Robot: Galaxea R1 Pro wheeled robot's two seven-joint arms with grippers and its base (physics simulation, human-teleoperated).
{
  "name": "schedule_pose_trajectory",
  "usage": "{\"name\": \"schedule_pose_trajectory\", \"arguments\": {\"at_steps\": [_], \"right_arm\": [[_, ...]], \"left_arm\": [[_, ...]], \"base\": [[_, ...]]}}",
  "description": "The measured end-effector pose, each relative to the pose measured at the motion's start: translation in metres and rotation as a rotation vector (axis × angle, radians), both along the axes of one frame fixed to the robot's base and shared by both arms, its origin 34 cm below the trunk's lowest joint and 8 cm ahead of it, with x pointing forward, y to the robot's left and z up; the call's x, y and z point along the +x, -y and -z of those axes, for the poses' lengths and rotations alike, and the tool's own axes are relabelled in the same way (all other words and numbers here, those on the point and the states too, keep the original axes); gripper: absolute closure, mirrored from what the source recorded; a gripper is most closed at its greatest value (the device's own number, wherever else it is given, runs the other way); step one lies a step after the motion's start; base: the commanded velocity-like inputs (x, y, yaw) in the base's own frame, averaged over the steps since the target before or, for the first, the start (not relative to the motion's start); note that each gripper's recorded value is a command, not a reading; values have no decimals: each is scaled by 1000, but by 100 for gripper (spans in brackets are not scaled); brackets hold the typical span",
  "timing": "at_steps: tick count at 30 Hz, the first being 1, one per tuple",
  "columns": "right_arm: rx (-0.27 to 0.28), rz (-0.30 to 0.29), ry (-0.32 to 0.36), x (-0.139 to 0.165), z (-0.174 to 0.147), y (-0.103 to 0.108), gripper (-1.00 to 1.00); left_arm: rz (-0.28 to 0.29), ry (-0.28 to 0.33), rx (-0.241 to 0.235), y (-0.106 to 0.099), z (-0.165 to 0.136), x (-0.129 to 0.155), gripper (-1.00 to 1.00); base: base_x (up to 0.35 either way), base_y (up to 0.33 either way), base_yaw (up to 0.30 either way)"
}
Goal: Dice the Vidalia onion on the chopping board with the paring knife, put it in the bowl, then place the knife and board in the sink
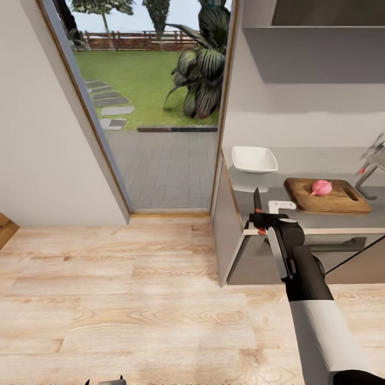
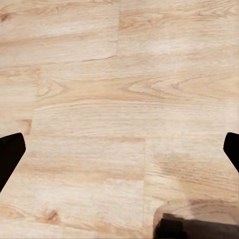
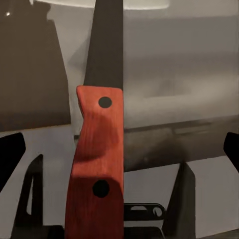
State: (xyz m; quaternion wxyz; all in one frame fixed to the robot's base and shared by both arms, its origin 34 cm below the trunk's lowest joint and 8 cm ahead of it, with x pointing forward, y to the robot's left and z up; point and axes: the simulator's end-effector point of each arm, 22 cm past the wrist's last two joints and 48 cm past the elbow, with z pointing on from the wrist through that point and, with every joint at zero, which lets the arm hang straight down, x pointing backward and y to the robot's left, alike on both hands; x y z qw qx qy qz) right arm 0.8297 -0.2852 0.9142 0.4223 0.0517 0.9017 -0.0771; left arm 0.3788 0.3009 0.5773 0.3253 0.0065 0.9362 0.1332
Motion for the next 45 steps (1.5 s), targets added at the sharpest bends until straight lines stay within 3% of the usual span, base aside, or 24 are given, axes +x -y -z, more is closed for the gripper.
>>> {"name": "schedule_pose_trajectory", "arguments": {"at_steps": [40, 41, 45], "right_arm": [[4, 0, -10, 0, 11, -1, -100], [4, 0, -10, 0, 11, -1, 100], [7, 0, -9, 1, 11, -1, 100]], "left_arm": [[0, -21, 0, 0, 5, -8, -100], [0, -21, 0, 0, 5, -8, -100], [0, -21, 0, 0, 5, -8, -100]], "base": [[0, 0, 0], [0, 0, 0], [0, 0, 0]]}}
